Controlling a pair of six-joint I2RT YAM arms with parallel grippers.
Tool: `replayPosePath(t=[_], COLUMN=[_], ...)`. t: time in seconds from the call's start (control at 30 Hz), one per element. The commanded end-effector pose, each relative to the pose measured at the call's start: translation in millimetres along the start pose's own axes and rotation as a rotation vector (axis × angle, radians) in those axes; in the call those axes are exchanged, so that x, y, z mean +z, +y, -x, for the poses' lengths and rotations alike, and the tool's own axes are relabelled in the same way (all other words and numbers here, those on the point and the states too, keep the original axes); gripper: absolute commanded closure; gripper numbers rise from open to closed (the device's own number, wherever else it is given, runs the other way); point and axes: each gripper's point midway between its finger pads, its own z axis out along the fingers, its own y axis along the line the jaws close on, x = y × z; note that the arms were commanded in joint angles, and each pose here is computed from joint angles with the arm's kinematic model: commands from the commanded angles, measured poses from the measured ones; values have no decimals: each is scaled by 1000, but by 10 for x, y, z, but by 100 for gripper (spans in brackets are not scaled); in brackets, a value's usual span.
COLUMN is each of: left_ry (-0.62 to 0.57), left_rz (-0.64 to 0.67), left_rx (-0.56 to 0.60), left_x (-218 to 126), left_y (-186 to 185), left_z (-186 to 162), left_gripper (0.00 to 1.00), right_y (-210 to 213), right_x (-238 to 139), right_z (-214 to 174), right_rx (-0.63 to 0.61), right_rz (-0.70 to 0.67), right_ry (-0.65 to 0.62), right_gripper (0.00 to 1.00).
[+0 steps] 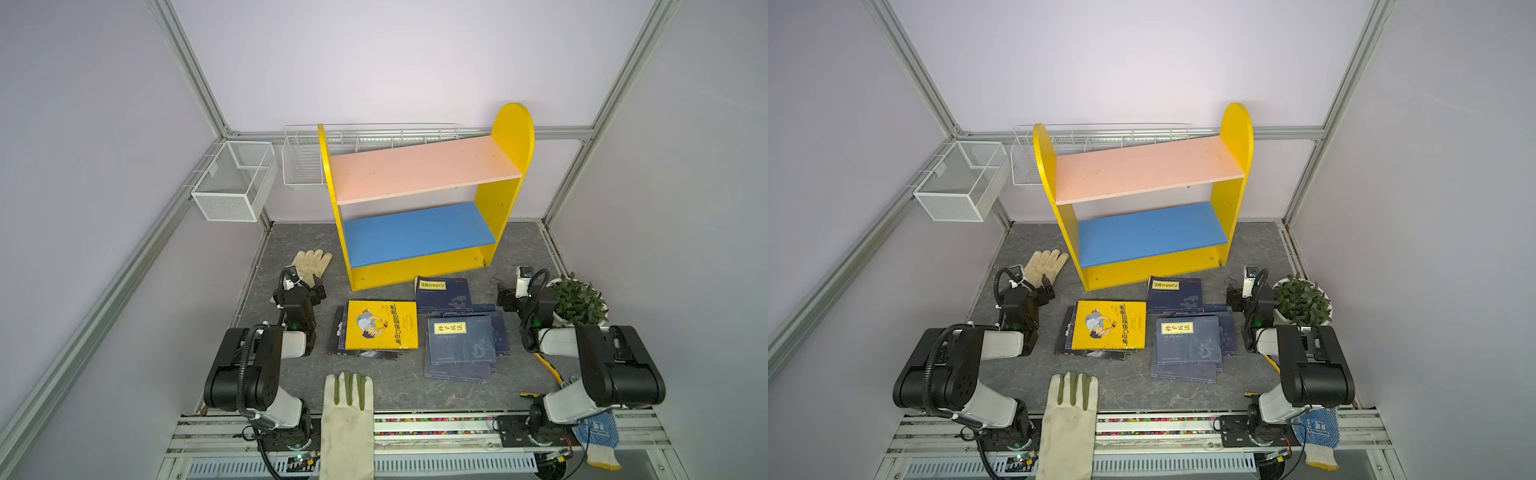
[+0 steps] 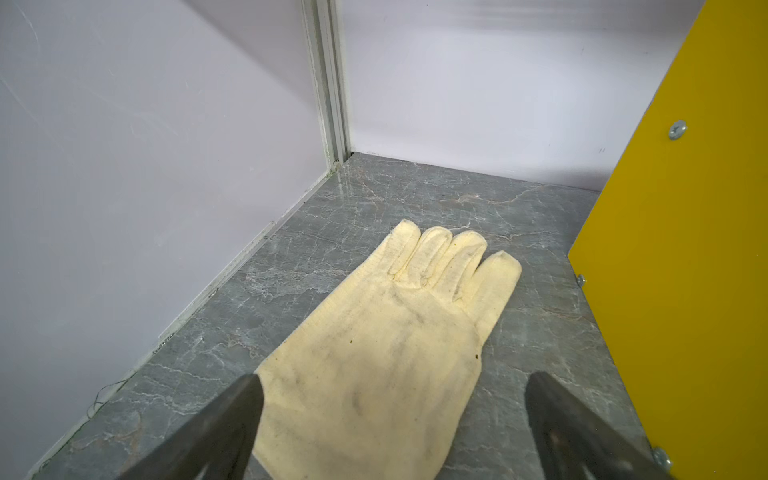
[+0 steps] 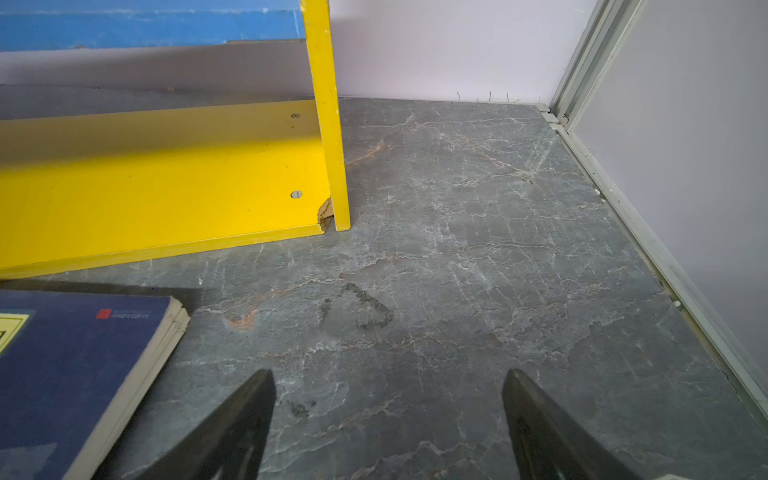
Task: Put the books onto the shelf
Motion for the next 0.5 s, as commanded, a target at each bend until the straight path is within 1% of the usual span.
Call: replayPosePath(t=[0.0, 0.47], left_ry=[1, 1], left_rz=[-10, -10], left_rx=[16, 16], left_x=[-10, -9], left_y=[-16, -15], left_z=[-36, -35], left_gripper=[1, 1], right_y=[2, 2], right_x=[-6, -11], right_z=[49, 60], right_rx=[-3, -3], right_rz=[2, 2], right_ry=[-17, -22], right_gripper=[12, 12])
